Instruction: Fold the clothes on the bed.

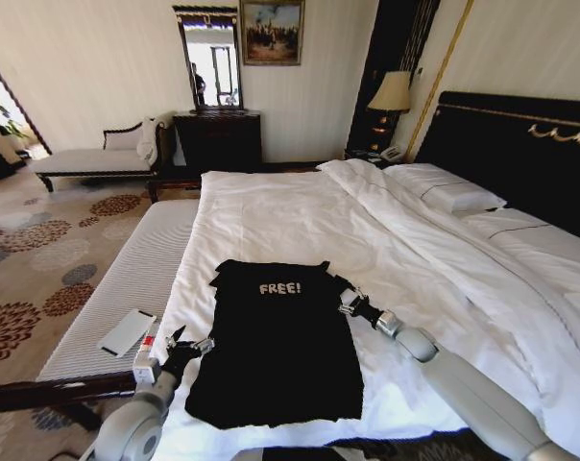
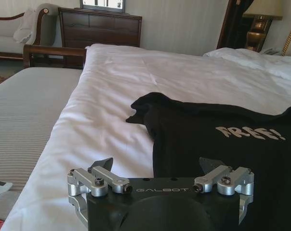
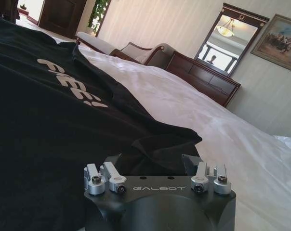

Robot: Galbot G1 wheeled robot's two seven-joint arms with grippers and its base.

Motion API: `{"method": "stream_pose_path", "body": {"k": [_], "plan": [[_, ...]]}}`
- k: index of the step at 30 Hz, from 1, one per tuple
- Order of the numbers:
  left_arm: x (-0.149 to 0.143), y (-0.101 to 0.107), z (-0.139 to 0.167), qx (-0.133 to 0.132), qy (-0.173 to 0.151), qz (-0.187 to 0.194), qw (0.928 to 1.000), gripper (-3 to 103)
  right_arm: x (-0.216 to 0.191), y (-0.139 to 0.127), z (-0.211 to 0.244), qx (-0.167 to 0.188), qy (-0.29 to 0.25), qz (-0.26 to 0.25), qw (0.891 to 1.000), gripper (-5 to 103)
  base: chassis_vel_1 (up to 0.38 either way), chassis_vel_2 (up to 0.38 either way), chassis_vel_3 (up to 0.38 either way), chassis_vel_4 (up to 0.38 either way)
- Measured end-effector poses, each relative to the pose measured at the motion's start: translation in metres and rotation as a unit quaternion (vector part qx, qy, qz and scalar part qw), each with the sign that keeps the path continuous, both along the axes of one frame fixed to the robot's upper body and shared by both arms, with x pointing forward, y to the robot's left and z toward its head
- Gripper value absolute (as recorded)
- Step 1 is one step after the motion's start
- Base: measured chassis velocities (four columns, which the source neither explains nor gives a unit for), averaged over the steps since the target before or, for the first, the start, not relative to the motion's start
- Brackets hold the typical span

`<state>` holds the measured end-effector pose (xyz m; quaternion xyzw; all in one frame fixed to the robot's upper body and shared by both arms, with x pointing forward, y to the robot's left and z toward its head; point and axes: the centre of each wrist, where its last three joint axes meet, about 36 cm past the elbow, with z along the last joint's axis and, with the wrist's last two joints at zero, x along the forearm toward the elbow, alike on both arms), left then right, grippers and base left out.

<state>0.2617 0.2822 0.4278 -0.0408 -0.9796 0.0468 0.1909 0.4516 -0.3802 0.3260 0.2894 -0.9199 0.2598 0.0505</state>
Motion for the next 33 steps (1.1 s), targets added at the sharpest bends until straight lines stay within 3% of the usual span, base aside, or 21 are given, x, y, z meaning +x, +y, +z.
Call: {"method": "stream_pose_path", "body": {"k": [11, 17, 29, 31, 33], "plan": [[0.002, 0.0, -0.001, -0.002, 0.005, -0.002, 1.0, 100, 0.006, -0.003, -0.008, -0.011, -0.003, 0.001, 1.0, 70, 0.0, 0.0, 0.0, 0.0], [-0.004, 0.003, -0.003, 0.005, 0.015, -0.008, 0.9998, 100, 0.007, 0.0, -0.011, -0.01, -0.004, 0.004, 1.0, 52, 0.0, 0.0, 0.0, 0.0], [-0.002, 0.003, -0.003, 0.002, 0.015, -0.01, 0.9998, 100, 0.021, 0.002, -0.008, -0.014, -0.01, 0.006, 1.0, 56, 0.0, 0.0, 0.0, 0.0], [-0.001, 0.004, -0.003, 0.002, 0.016, -0.01, 0.9998, 100, 0.025, 0.002, -0.007, -0.017, -0.012, 0.009, 1.0, 52, 0.0, 0.0, 0.0, 0.0], [0.0, 0.004, -0.003, -0.001, 0.016, -0.008, 0.9998, 100, 0.026, 0.003, -0.008, -0.019, -0.01, 0.012, 1.0, 41, 0.0, 0.0, 0.0, 0.0]]}}
